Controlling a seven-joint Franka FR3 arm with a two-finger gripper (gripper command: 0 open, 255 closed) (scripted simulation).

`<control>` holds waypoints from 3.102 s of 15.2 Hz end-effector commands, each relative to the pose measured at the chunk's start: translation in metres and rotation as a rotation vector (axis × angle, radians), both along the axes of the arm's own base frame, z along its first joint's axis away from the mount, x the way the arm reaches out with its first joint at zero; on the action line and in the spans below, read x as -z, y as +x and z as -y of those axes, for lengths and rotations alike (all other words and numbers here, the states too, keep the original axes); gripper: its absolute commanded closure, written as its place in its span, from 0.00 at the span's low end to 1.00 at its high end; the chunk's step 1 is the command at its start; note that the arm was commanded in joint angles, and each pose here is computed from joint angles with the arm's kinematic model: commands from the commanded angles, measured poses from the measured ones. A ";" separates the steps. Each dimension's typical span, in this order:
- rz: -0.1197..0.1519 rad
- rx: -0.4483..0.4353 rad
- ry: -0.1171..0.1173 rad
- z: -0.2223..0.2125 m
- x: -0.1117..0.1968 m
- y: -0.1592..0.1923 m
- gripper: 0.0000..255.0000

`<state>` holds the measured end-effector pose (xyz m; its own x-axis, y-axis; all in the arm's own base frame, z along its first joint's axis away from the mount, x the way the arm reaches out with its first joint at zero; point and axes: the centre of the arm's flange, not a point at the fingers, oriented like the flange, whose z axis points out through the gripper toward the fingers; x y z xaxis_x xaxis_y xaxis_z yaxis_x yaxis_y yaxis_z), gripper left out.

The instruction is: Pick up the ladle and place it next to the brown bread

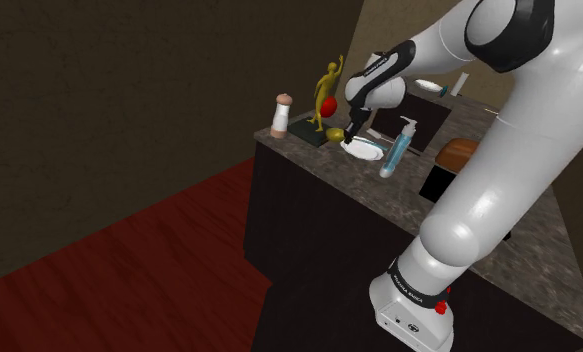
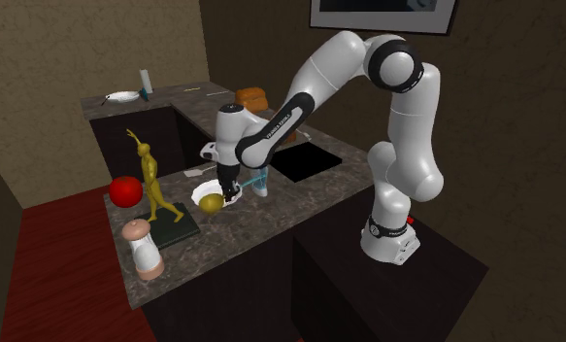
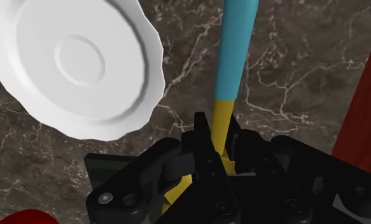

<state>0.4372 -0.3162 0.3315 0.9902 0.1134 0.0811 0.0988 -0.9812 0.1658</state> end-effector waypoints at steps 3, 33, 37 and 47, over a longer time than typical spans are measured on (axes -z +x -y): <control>-0.001 0.000 0.000 0.000 -0.021 0.000 1.00; -0.001 0.000 0.000 0.038 -0.141 -0.084 1.00; -0.001 0.000 0.000 0.059 -0.141 -0.133 1.00; -0.001 0.000 0.000 0.113 -0.141 -0.253 1.00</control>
<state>0.1962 -0.4267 0.4726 0.9905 0.1112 0.0810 0.0967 -0.9814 0.1657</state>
